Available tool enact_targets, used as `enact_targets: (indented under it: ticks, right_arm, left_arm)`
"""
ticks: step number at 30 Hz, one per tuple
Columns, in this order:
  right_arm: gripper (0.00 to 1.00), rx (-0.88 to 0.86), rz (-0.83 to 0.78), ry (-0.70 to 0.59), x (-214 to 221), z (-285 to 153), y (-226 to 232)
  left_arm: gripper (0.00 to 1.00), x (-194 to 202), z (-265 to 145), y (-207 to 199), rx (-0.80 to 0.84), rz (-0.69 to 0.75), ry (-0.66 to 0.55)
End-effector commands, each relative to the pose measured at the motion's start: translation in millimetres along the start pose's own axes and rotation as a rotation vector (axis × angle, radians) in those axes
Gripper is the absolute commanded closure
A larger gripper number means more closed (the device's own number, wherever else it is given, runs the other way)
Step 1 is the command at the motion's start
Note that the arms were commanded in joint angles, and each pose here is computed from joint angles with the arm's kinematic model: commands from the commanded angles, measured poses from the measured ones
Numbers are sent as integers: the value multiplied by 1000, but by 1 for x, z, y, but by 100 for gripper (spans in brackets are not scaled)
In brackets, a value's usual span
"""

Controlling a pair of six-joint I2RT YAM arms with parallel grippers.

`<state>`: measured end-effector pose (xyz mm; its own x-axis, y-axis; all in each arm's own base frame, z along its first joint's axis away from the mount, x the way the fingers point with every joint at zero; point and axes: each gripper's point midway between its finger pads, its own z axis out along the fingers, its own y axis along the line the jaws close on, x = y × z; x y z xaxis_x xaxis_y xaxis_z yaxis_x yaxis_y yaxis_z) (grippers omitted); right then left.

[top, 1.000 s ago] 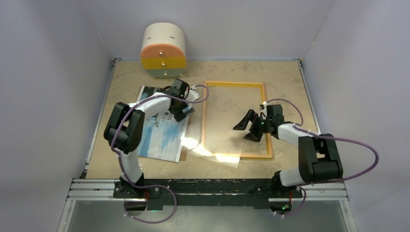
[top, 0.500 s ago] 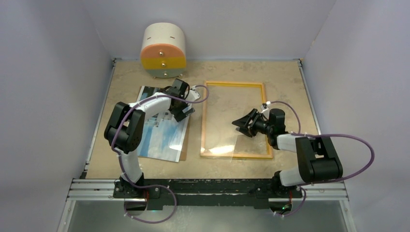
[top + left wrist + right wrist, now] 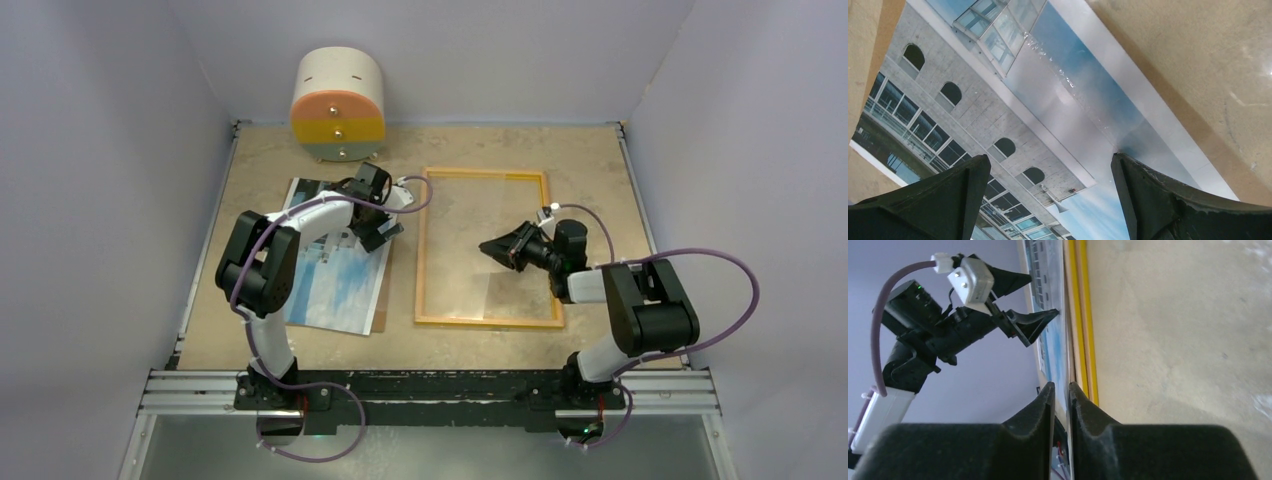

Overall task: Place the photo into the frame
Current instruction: Pick up the photo frame item at the center of the board.

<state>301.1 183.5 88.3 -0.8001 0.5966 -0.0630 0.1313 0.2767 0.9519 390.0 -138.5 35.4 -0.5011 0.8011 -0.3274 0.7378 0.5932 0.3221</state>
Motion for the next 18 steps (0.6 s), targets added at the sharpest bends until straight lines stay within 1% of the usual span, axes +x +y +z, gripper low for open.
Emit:
enact_targets:
  ticks: [1,3,4,5,7,8,9,10,12,14,15,18]
  right_arm:
    - [77,-85,-101,-9,-11,11,40]
    - [67,-88,-107,10,-9,14,41]
    - [66,-88,-105,22,-7,16,41]
    - [67,-84,-100,34,-6,19,39]
    - [84,-78,-92,49,-5,22,36]
    - [91,-75,-84,52,-5,23,35]
    - [97,-69,-79,60,-4,23,34]
    - [100,-58,-78,72,-2,22,33]
    - [100,-12,-117,76,-4,21,33]
    - [100,136,-226,22,-22,16,28]
    - [100,221,-282,-18,-33,10,28]
    - [100,379,-382,-153,-63,-18,47]
  left_arm:
    - [0,-3,1,-22,106,0,-18]
    - [0,-2,2,-22,108,2,-16]
    - [0,-2,3,-23,109,4,-13]
    - [0,-2,3,-23,110,4,-12]
    - [0,-2,4,-23,112,6,-11]
    - [0,-2,3,-22,109,5,-12]
    - [0,-3,2,-20,103,7,-13]
    - [0,-4,0,-18,96,8,-12]
    - [0,-8,-6,-9,67,8,-15]
    - [0,-19,-17,3,42,7,-32]
    - [0,-24,-22,6,41,2,-41]
    - [0,-43,-39,11,57,-19,-95]
